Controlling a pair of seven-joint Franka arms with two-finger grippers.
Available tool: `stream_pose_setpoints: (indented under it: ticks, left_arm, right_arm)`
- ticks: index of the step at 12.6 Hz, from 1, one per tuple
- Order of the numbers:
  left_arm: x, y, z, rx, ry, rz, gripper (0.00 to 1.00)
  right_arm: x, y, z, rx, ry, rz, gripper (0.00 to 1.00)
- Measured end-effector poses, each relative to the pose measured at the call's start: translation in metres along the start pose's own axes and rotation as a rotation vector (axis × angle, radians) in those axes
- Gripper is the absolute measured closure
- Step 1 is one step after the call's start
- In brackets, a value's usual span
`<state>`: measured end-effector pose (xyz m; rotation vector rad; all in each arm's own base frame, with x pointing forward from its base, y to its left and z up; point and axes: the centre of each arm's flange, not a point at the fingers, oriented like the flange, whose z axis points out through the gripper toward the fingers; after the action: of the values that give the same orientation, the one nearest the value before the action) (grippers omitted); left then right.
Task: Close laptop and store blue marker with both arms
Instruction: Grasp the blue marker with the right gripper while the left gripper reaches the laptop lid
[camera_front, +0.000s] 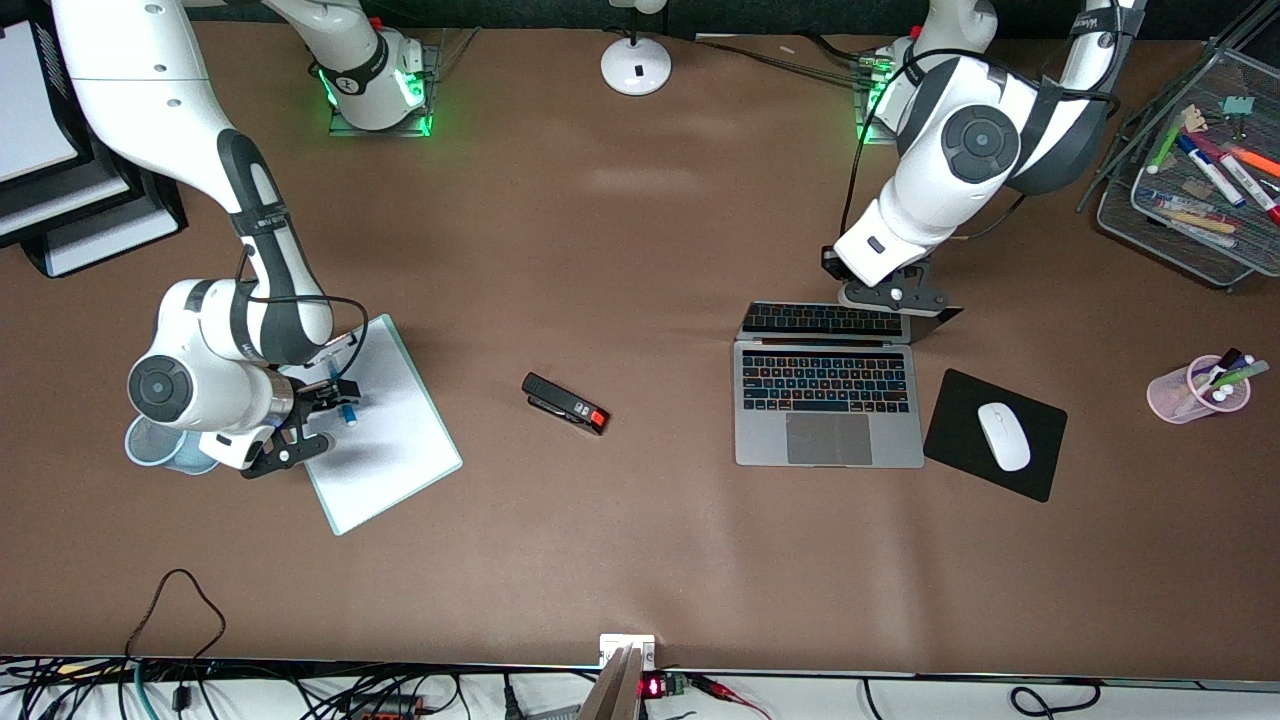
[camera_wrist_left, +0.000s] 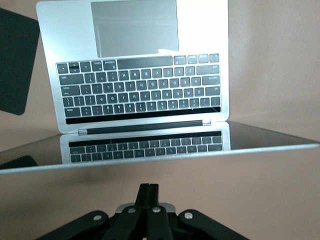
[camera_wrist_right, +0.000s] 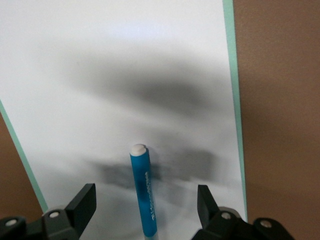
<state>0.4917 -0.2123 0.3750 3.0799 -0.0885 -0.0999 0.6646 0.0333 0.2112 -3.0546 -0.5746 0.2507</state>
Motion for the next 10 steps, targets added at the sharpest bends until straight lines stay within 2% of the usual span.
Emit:
stream_pose_setpoints:
  ticks: [2, 3, 7, 10]
  left_arm:
    - [0.002, -0.003, 0.000, -0.003, 0.010, -0.005, 0.99]
    - [0.003, -0.003, 0.000, -0.002, 0.016, -0.004, 0.99]
    - [0.013, -0.013, -0.003, -0.012, 0.067, -0.022, 0.99]
    - [0.019, -0.016, 0.001, -0.023, 0.093, -0.027, 0.99]
  right_arm:
    - [0.002, -0.003, 0.005, -0.001, 0.003, -0.005, 0.11]
    - [0.004, -0.007, 0.007, -0.001, 0.003, -0.012, 0.19]
    - [0.018, -0.040, 0.013, -0.010, 0.000, -0.041, 0.25]
    - [0.017, -0.034, 0.015, -0.014, -0.001, -0.034, 0.31]
